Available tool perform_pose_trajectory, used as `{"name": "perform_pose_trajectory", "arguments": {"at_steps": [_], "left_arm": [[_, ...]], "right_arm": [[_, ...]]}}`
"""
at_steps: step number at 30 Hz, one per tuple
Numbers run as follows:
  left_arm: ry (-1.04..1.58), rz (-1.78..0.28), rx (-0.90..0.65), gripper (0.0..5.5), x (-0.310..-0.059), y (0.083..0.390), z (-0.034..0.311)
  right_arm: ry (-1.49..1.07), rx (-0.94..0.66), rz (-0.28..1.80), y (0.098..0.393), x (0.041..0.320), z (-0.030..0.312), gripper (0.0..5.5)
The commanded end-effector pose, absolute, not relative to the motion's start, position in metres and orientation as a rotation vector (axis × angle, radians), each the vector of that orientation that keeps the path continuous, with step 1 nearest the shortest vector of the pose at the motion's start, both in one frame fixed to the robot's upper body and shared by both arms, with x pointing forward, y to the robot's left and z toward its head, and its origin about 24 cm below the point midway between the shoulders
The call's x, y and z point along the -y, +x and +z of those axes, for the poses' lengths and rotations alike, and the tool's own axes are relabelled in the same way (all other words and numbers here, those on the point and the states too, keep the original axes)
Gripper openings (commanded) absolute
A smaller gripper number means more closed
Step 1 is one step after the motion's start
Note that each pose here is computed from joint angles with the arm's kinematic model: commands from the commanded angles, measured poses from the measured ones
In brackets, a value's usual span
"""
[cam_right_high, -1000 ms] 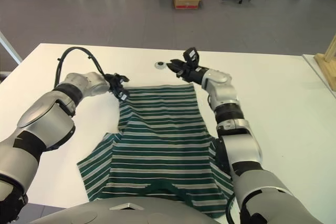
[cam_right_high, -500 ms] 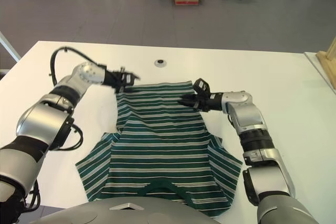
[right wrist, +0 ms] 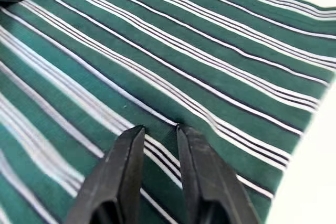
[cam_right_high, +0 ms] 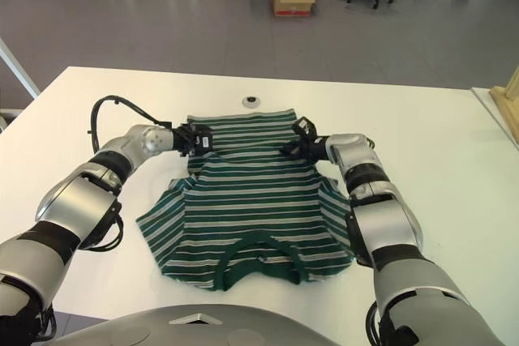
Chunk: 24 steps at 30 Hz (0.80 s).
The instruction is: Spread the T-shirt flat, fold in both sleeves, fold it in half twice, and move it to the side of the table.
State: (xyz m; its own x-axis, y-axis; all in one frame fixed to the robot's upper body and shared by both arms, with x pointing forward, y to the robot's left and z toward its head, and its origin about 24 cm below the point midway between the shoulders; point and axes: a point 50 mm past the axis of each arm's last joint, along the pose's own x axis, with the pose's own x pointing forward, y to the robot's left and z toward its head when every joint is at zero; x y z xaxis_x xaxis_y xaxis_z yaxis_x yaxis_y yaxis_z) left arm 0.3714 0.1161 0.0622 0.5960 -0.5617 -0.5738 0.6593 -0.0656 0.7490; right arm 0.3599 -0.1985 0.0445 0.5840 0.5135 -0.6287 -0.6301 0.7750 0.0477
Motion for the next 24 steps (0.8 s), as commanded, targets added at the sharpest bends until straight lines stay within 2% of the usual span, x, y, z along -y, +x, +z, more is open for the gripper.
{"name": "perform_pose_trajectory", "arguments": {"at_steps": [1, 5, 6, 7, 10, 13, 18, 21, 24], "left_arm": [[1.457, -0.856, 0.006, 2.51, -0.116, 0.388, 0.088], [1.420, -0.684, 0.152, 2.51, -0.120, 0.401, 0.123], [1.365, -0.697, 0.169, 2.51, -0.122, 0.401, 0.128], [1.260, -0.804, 0.163, 2.51, -0.124, 0.394, 0.126], [1.058, -1.174, 0.029, 2.51, -0.149, 0.361, 0.093], [0.886, -1.382, -0.081, 2.51, -0.168, 0.330, 0.061], [0.621, -1.653, -0.184, 2.51, -0.167, 0.273, 0.034], [0.663, -1.680, -0.309, 2.51, -0.178, 0.251, 0.018], [0.884, -1.596, -0.361, 2.51, -0.199, 0.258, 0.015]], "right_arm": [[-0.184, -0.671, 0.585, 0.366, 0.201, 0.048, 1.13], [-0.103, -0.555, 0.613, 0.373, 0.204, 0.067, 1.13], [-0.071, -0.518, 0.622, 0.375, 0.206, 0.075, 1.13], [-0.029, -0.477, 0.632, 0.376, 0.212, 0.085, 1.13], [0.046, -0.394, 0.643, 0.367, 0.234, 0.100, 1.13], [0.060, -0.355, 0.639, 0.356, 0.239, 0.100, 1.13], [0.080, -0.285, 0.612, 0.347, 0.242, 0.117, 1.13], [0.092, -0.252, 0.614, 0.339, 0.241, 0.127, 1.13], [0.096, -0.232, 0.631, 0.328, 0.237, 0.135, 1.13]]}}
